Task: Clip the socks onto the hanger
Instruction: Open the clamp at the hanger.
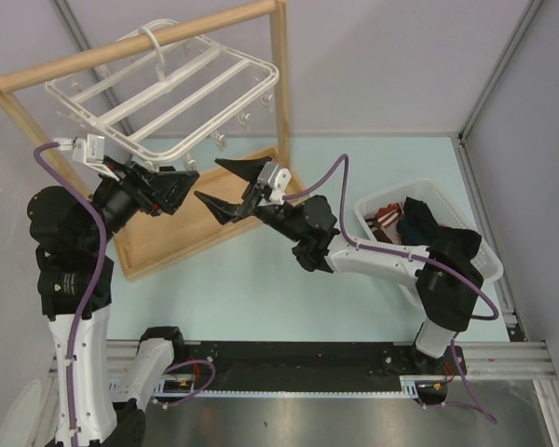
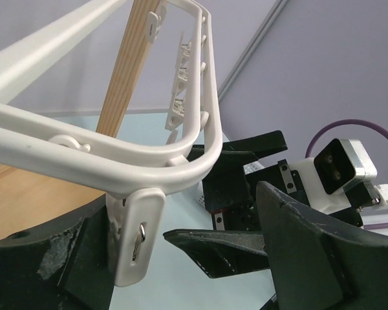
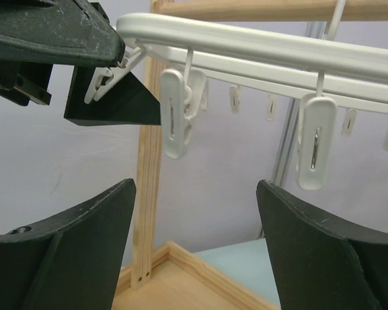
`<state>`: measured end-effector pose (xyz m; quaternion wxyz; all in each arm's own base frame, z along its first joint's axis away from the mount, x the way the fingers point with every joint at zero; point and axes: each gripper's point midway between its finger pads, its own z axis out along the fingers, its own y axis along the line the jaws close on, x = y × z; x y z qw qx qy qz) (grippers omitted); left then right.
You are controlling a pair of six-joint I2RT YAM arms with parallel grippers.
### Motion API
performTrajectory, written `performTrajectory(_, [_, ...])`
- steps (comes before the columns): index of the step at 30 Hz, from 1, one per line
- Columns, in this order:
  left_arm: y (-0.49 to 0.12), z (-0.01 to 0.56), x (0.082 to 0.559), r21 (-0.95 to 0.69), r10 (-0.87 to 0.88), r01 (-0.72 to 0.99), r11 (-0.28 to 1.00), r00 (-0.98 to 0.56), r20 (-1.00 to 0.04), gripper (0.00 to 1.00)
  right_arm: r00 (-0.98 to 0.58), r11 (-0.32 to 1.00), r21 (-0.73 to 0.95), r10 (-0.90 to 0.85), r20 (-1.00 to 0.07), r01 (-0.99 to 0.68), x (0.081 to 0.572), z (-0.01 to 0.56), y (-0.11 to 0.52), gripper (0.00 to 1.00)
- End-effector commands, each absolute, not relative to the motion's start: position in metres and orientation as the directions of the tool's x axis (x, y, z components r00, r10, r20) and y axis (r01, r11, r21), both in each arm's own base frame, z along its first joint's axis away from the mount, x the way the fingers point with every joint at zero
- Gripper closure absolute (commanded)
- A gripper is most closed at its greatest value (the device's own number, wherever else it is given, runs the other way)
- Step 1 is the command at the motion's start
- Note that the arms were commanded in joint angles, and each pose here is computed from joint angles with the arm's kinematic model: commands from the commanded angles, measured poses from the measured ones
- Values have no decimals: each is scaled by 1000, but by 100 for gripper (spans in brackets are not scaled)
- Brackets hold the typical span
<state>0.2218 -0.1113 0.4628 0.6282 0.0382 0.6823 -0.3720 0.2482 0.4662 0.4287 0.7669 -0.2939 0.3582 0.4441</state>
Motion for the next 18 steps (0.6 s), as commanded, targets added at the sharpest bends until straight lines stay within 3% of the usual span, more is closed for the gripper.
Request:
performTrajectory(1, [-112, 474, 223, -462, -434, 530, 711, -186, -881, 18, 421, 462, -161, 540, -729, -872, 243, 463, 465, 21])
performTrajectory(18, [-115, 467, 225, -480, -440, 531, 698, -210, -873, 18, 504, 535, -191, 532, -680, -823, 245, 482, 478, 36])
